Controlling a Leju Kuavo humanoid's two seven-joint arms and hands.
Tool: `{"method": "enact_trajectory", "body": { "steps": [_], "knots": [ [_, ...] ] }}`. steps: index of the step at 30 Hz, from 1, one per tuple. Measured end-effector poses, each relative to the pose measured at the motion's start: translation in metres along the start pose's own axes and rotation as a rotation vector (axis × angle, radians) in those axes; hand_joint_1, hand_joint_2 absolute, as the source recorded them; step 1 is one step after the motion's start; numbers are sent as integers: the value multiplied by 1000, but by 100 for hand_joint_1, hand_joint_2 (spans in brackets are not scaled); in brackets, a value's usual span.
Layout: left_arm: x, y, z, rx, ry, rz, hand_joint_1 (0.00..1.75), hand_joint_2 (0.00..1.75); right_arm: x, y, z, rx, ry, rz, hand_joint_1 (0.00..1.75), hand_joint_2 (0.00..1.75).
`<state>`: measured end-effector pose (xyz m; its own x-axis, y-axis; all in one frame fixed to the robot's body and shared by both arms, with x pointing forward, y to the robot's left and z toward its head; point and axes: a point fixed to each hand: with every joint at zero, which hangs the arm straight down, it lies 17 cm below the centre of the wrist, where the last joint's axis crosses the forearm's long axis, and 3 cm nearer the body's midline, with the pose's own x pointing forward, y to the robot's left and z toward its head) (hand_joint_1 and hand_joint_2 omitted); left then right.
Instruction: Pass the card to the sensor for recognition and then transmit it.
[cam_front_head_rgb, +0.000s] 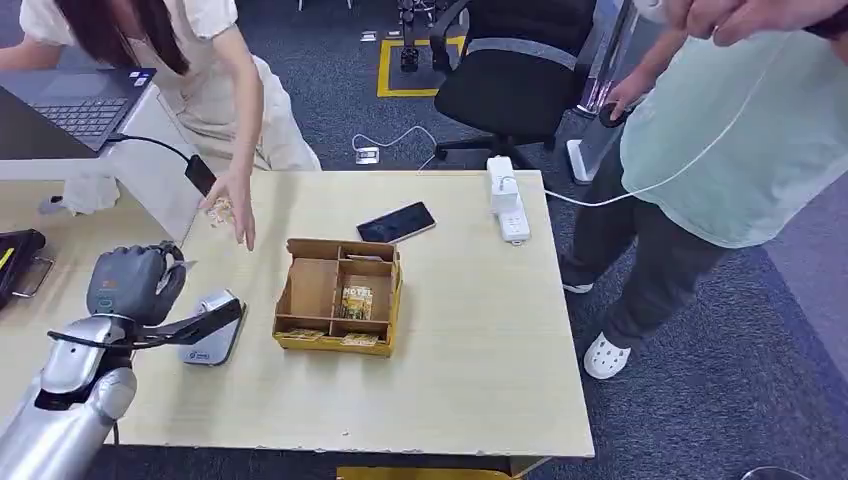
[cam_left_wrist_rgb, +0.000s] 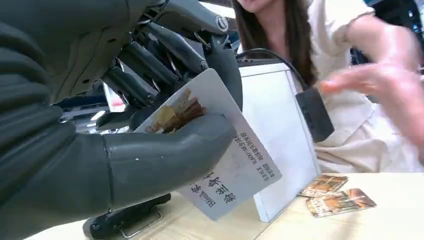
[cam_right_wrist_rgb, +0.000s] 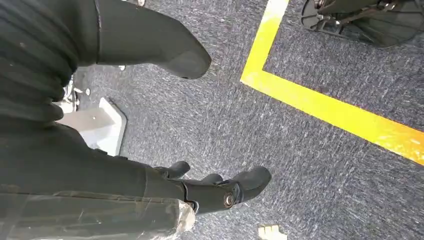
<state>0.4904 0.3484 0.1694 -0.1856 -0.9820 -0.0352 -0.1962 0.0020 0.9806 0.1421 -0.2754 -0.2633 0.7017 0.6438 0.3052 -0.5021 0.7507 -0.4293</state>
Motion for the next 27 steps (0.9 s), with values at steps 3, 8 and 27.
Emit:
{"method": "enact_trajectory", "body": {
  "steps": [3,8,27],
  "knots": [
    [-1,0,0,0,0,-1,175,175,0,0,0,0,0,0,0,175],
    [-2,0,0,-2,1,-5,175,175,0,0,0,0,0,0,0,175],
    [-7,-6,4,-17,8,-2,175,175,0,0,0,0,-2,-1,0,175]
  ]
}}
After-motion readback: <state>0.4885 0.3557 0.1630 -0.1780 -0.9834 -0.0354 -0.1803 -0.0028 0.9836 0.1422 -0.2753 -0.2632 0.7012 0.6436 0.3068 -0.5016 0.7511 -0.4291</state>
